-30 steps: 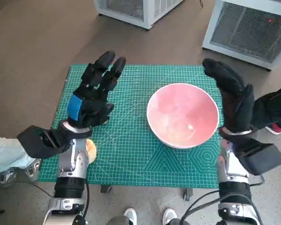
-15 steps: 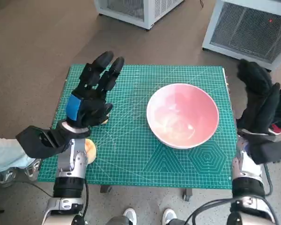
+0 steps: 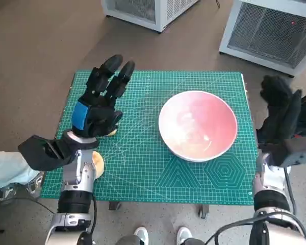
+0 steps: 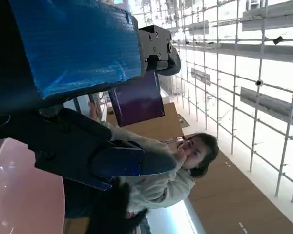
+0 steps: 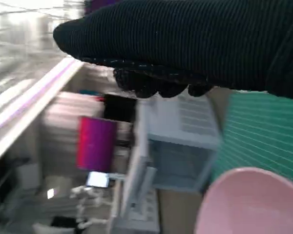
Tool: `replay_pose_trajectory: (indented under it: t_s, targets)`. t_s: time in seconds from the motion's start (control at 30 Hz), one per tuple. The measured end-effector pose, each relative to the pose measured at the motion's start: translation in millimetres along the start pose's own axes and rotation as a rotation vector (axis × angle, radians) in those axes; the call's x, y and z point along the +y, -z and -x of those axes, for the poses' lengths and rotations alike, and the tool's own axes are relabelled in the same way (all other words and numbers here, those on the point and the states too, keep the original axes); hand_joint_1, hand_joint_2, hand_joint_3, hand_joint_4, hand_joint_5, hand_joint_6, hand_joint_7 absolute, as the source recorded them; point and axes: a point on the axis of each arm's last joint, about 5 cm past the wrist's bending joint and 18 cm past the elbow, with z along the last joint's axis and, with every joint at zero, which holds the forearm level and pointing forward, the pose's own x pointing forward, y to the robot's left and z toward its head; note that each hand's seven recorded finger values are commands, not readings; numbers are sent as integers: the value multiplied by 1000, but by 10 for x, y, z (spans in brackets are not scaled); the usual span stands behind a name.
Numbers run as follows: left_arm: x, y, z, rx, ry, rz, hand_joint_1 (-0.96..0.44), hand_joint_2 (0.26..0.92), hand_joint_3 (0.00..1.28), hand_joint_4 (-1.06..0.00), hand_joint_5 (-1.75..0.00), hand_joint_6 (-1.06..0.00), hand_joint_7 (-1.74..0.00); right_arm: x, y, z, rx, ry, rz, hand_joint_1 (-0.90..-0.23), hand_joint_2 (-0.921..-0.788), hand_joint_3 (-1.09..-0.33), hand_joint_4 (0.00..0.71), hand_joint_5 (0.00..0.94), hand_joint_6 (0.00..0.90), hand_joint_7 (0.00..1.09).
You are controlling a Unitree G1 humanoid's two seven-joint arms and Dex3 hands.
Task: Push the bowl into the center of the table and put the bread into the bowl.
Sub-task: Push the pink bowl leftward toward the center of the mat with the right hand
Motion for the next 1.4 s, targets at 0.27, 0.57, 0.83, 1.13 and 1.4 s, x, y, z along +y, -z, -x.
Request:
replay_pose_trajectory:
  t_s: [0.27, 0.57, 0.83, 1.13, 1.4]
  targets:
    - [30, -18, 10, 0, -7, -11, -668, 921, 310, -189, -4, -12, -502, 135, 91, 5, 141, -7, -95, -657, -921, -844, 195, 0, 136, 363]
    - [51, -43, 31, -9, -26, -24, -686, 921, 310, -195, -6, -20, -497, 300, 178, 43, 263, -20, -174, -623, -921, -870, 193, 0, 170, 296]
    - [60, -69, 92, -11, -33, -39, -690, 921, 303, -199, -7, -24, -485, 478, 180, 21, 309, -40, -241, -624, -921, -891, 203, 6, 186, 283]
    - [101, -128, 156, -14, -44, -71, -681, 921, 314, -199, -4, -23, -465, 700, 148, -27, 349, -43, -397, -629, -921, -886, 202, 3, 194, 270]
    - [131, -177, 203, -10, -55, -113, -672, 921, 324, -198, -3, -26, -455, 881, 107, -56, 360, -74, -490, -627, -921, -870, 197, 0, 193, 251]
